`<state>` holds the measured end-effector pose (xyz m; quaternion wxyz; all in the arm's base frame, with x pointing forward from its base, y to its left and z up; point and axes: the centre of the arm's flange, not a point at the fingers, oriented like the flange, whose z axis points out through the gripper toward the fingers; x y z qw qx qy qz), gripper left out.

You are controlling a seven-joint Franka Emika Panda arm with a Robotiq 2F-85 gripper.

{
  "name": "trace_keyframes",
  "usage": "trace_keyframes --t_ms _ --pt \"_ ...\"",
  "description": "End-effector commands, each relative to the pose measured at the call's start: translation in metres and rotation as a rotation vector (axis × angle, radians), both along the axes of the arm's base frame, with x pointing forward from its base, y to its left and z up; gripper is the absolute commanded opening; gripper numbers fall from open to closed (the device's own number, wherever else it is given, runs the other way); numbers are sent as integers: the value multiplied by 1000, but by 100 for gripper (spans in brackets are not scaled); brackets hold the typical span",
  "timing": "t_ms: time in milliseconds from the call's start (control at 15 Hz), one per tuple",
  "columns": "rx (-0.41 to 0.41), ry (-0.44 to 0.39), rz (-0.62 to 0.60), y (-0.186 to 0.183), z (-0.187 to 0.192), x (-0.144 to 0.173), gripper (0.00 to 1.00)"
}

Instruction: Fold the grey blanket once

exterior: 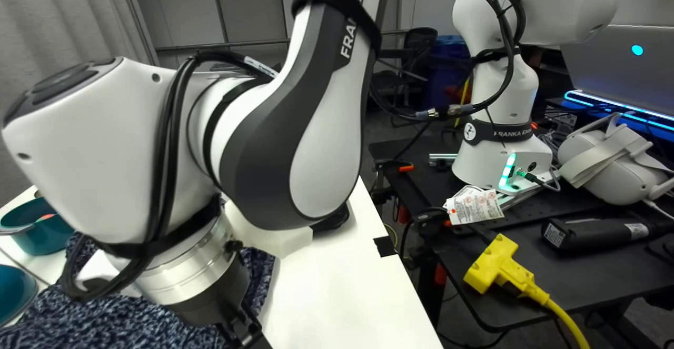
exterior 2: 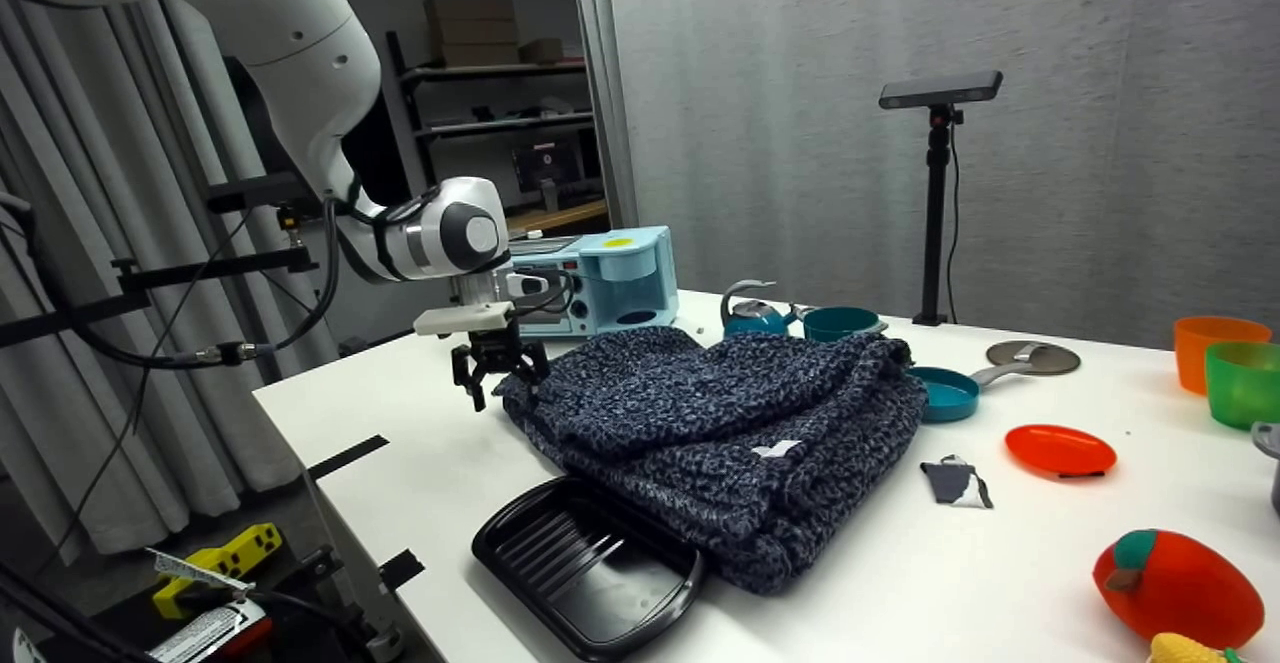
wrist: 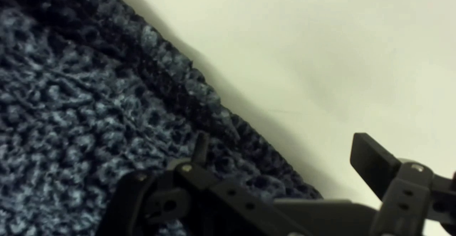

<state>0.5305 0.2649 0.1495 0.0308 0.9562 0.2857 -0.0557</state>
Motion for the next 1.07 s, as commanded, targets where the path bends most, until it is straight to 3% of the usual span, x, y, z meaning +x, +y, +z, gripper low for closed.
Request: trace_keyframes --t_ms 0,467,1000 --pt "-36 -63 81 20 9 8 100" --pt "-59 -111 160 44 0 10 100" --pt "-98 -205 166 51 -17 42 100"
